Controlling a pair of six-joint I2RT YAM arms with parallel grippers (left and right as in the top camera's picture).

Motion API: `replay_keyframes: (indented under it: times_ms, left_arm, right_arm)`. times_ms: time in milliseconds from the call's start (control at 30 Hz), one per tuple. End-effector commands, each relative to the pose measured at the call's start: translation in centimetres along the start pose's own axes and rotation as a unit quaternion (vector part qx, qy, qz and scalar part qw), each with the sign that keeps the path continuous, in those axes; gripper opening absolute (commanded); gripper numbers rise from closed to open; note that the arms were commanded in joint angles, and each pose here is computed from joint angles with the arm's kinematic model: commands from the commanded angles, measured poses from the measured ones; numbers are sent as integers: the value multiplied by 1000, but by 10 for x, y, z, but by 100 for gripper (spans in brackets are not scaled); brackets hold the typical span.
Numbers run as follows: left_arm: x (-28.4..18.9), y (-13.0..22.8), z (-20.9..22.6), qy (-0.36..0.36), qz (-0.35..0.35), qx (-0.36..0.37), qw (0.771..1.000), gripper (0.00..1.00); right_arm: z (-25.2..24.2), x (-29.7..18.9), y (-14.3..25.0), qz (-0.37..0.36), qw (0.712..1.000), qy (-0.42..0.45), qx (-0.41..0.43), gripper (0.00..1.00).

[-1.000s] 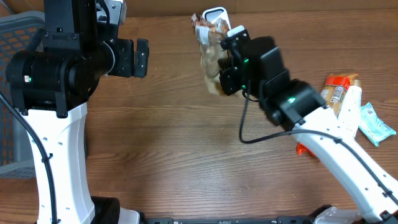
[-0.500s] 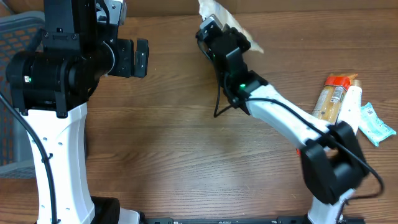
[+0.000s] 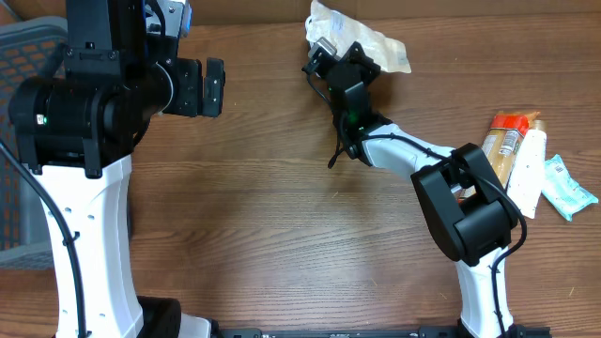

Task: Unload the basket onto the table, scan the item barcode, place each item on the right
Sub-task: 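Hold the beige bag in front of the scanner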

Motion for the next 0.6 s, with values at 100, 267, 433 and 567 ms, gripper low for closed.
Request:
replay_keyframes:
  times_ms: [100, 267, 433, 567]
  left_arm:
    - [2, -1, 0, 0, 0, -3, 1000, 100]
    - [2, -1, 0, 0, 0, -3, 1000, 100]
    - [2, -1, 0, 0, 1, -3, 1000, 100]
    - [2, -1, 0, 0, 0, -3, 1000, 99]
  right_arm:
    - [-7, 15, -21, -37, 999, 2, -25, 4]
    - [5, 22, -23, -48, 997, -9, -56, 4]
    - [20, 26, -12, -39, 995, -17, -90, 4]
    - [22, 27, -10, -38, 995, -18, -92, 4]
Point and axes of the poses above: each gripper's point midway between its finger pads, its own x axis out along the fingers, its own z axis along the line the jaws close on, y = z × x, the point moved 1 cm from there along -x, back along the fingers, and after that the axes turned 8 degrees about x, right-handed, at the moved point
